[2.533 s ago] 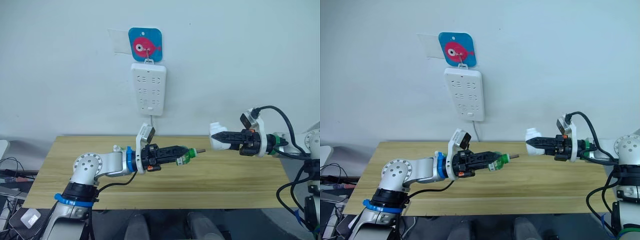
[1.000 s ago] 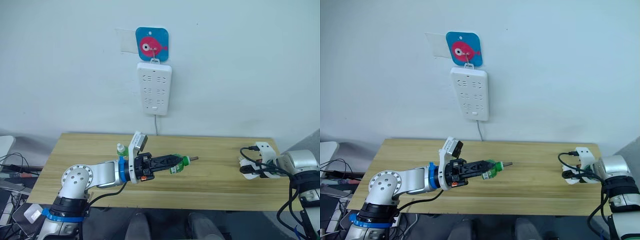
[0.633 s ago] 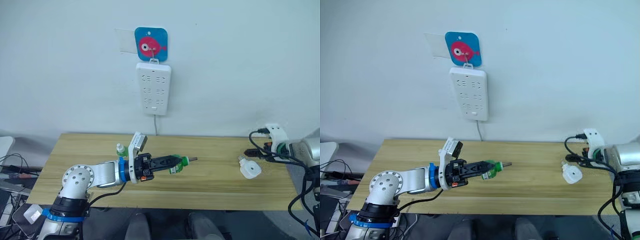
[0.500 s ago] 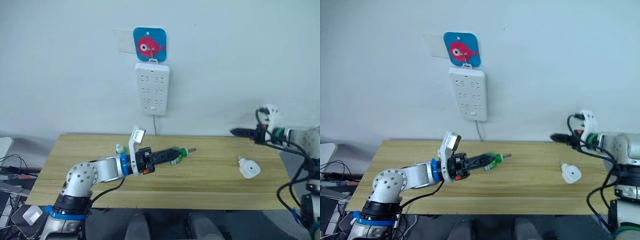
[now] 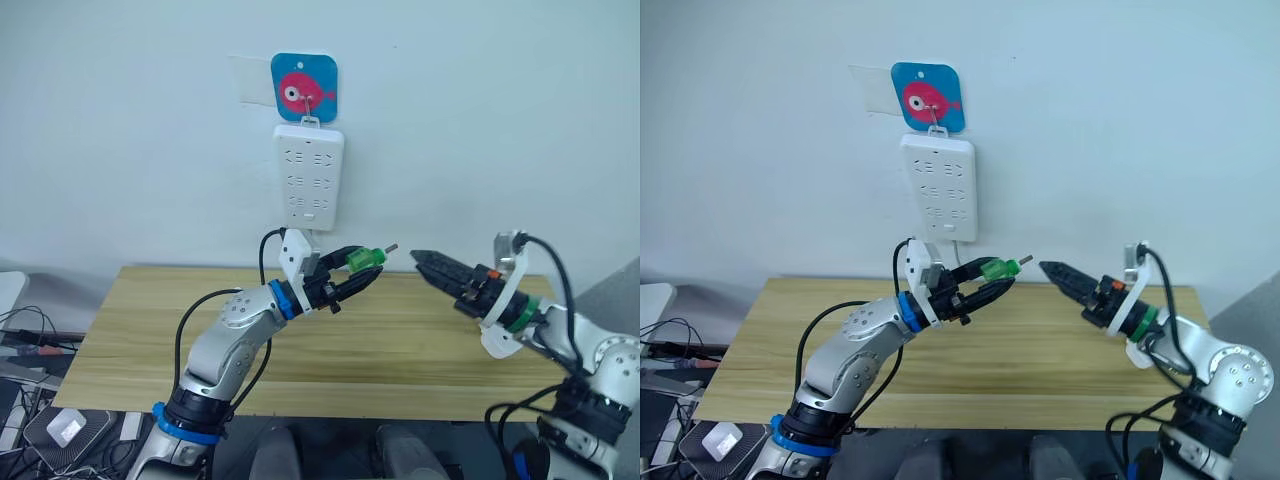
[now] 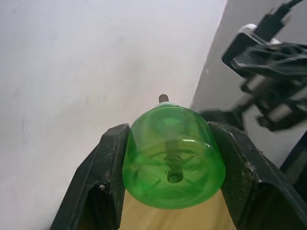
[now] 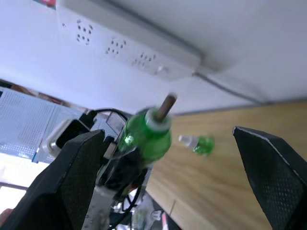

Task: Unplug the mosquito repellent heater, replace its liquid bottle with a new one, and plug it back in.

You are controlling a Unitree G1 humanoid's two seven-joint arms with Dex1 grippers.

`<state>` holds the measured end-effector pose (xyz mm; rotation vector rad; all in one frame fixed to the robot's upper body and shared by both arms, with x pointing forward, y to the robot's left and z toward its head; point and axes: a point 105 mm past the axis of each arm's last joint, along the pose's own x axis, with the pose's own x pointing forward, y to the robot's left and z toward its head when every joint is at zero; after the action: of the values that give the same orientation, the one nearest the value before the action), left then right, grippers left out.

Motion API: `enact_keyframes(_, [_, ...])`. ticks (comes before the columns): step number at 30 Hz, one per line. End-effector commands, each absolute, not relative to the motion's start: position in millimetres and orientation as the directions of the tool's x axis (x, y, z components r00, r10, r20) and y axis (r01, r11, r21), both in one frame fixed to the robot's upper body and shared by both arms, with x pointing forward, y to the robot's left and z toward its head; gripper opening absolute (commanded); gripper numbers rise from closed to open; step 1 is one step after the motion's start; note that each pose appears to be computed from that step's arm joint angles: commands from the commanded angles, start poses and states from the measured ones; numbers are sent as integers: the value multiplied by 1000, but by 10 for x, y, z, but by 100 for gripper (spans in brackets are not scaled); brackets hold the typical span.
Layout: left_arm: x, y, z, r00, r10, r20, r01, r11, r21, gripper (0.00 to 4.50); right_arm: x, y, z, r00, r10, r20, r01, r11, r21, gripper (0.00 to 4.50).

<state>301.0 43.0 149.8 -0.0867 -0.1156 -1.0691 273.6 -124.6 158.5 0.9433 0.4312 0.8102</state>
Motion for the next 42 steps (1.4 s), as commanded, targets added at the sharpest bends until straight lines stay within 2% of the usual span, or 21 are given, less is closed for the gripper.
enact_keyframes(1, [3002,312,1615,440,-880,178,888,456,59,223,2718,-1105,1774,660,750,37,-400,310,862,448])
enact_keyframes(5, [2936,210,1651,392,-900,189,907,412,84,223,2778,-1013,1828,692,722,24,-338,294,894,448])
enact_keyframes(12, [2842,181,1668,356,-916,188,922,377,90,223,2828,-928,1912,709,705,36,-327,284,901,448])
enact_keyframes(15, [2843,187,1665,358,-915,186,921,379,87,223,2814,-917,1913,705,708,39,-334,282,899,387])
enact_keyframes(23, [2827,174,1659,358,-915,185,922,378,86,223,2770,-881,1922,693,719,60,-352,265,898,97])
enact_keyframes(24, [2827,174,1657,359,-915,185,921,379,86,223,2764,-876,1923,692,719,63,-354,262,898,85])
enact_keyframes(29, [2837,155,1667,358,-914,189,920,380,96,223,2720,-832,1928,677,732,76,-367,247,897,85])
enact_keyframes(31, [2834,155,1661,354,-917,185,924,374,85,299,2727,-836,1925,679,730,75,-364,247,898,85])
enact_keyframes(35, [2806,279,1586,343,-931,123,935,351,48,418,2819,-1036,1765,732,681,1,-298,320,899,85])
enact_keyframes(36, [2810,315,1567,347,-932,107,935,353,41,450,2830,-1077,1695,742,670,-29,-293,363,885,85])
enact_keyframes(39, [2793,423,1497,347,-937,38,937,348,21,450,2907,-1205,1436,779,614,-126,-308,550,776,85])
enact_keyframes(42, [2743,473,1391,325,-945,-45,946,325,18,450,3000,-1299,1204,813,549,-195,-371,745,554,85])
